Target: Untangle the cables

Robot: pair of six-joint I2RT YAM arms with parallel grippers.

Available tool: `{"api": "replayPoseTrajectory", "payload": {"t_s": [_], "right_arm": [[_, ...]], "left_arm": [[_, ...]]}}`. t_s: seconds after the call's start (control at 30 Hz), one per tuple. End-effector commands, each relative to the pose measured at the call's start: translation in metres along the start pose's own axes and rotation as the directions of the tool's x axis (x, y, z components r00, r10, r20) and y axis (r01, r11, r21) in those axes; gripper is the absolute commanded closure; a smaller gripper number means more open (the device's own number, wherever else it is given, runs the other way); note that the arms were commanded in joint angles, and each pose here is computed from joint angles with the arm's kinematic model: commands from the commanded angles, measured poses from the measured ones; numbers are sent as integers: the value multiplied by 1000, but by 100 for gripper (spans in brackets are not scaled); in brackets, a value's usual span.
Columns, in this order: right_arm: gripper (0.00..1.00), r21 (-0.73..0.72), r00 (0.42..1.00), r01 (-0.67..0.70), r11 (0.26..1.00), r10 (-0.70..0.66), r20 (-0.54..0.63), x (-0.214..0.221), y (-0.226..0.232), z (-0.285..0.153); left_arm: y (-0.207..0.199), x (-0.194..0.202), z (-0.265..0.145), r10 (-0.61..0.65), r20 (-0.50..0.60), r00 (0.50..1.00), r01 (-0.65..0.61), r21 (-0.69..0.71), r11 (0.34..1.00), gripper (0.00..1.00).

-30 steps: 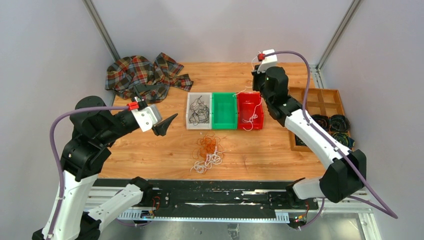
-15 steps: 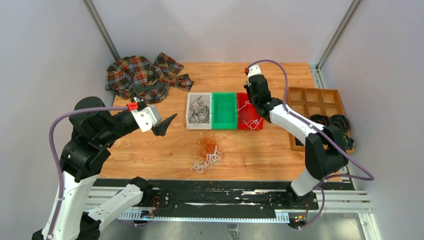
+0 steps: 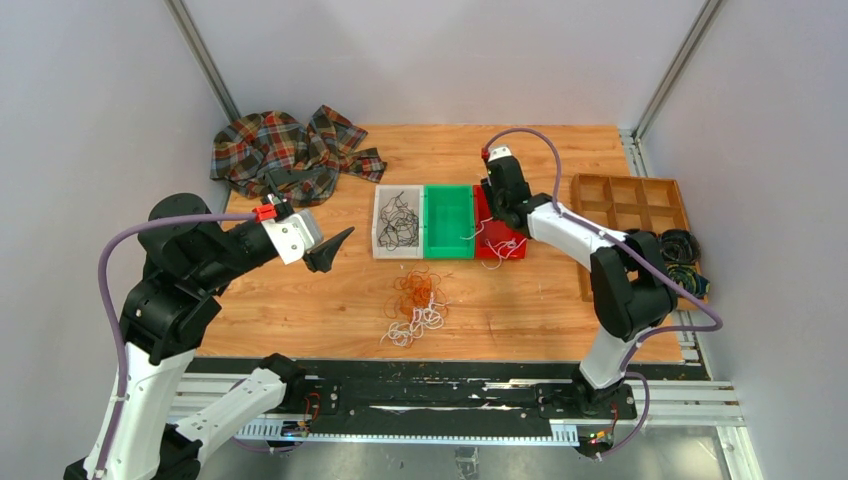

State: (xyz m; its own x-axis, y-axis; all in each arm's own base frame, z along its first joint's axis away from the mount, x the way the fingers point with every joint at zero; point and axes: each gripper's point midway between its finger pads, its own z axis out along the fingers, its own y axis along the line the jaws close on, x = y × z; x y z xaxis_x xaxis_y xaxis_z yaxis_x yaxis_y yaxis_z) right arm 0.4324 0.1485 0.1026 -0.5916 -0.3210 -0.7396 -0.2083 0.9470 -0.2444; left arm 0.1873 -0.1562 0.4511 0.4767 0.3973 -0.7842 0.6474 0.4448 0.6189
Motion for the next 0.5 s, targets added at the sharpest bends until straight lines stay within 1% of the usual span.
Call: {"api": "replayPoseTrajectory", "payload": {"t_s": [0.0, 0.1, 0.23, 0.33, 0.47], "right_arm": [[56, -2, 998, -59, 998, 59, 34, -23, -10, -13], [49, 0, 997, -63, 998, 63, 44, -31, -13, -20], [47, -29, 994, -82, 996, 84, 75, -46, -12, -31], [48, -54, 988, -114, 992, 118, 97, -55, -11, -39], [54, -99, 980, -157, 983, 168, 108, -60, -4, -46]], "left_arm": [[5, -12, -6, 23, 26, 999, -22, -20, 1000, 2], [5, -13, -6, 22, 29, 999, -21, -16, 1000, 2], [5, -14, -7, 24, 32, 999, -24, -18, 1000, 2], [5, -14, -7, 25, 32, 999, -25, -19, 1000, 2], [5, -14, -7, 26, 33, 999, -26, -19, 999, 2]]}}
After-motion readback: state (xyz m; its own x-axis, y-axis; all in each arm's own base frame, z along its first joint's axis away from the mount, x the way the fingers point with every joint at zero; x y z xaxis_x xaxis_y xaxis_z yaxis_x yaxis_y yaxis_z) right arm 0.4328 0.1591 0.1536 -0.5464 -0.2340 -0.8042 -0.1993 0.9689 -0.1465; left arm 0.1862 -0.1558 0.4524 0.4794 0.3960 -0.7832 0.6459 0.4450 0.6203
